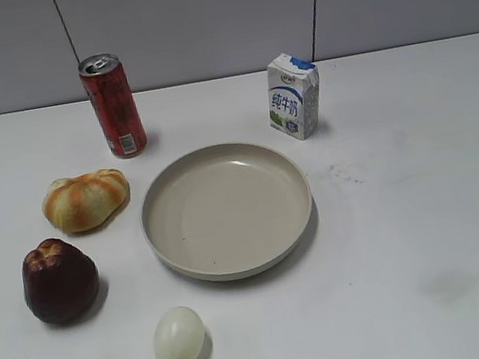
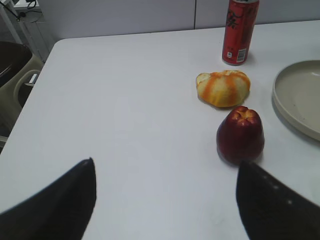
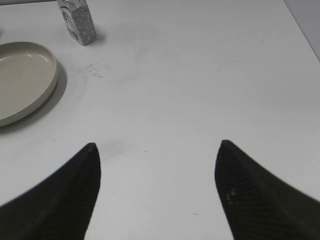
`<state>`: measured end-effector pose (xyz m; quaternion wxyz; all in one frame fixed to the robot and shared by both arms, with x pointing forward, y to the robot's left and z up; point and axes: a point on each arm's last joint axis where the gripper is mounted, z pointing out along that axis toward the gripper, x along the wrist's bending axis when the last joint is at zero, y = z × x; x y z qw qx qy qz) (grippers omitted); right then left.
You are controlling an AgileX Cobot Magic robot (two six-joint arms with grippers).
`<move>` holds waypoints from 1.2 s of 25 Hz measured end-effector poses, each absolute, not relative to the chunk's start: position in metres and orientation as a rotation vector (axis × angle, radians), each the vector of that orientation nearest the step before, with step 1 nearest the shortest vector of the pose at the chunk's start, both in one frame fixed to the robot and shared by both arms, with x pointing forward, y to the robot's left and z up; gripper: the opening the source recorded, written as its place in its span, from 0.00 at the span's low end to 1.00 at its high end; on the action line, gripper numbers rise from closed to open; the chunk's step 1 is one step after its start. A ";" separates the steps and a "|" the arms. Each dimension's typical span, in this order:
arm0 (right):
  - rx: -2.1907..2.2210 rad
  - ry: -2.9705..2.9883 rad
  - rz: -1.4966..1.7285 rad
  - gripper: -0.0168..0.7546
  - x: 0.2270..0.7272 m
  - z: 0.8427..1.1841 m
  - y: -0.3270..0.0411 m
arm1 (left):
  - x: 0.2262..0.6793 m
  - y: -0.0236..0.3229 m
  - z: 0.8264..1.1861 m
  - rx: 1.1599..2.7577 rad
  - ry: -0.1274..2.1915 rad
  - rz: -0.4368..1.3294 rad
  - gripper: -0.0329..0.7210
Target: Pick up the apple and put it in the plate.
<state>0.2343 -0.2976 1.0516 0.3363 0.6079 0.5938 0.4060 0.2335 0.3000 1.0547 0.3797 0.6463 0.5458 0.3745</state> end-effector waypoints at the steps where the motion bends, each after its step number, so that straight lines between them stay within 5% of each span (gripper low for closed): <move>1: 1.585 1.548 1.059 0.76 0.234 1.052 -0.298 | 0.233 0.300 1.055 1.651 1.394 0.957 0.94; 17: 1.585 1.548 1.059 0.76 0.234 1.052 -0.298 | 0.238 0.300 1.059 1.652 1.396 0.953 0.87; 24: 1.585 1.548 1.059 0.76 0.234 1.052 -0.298 | 0.297 0.290 1.086 1.590 1.365 0.889 0.87; 30: 1.585 1.548 1.059 0.76 0.234 1.052 -0.298 | 0.366 0.269 1.093 1.803 1.434 0.606 0.95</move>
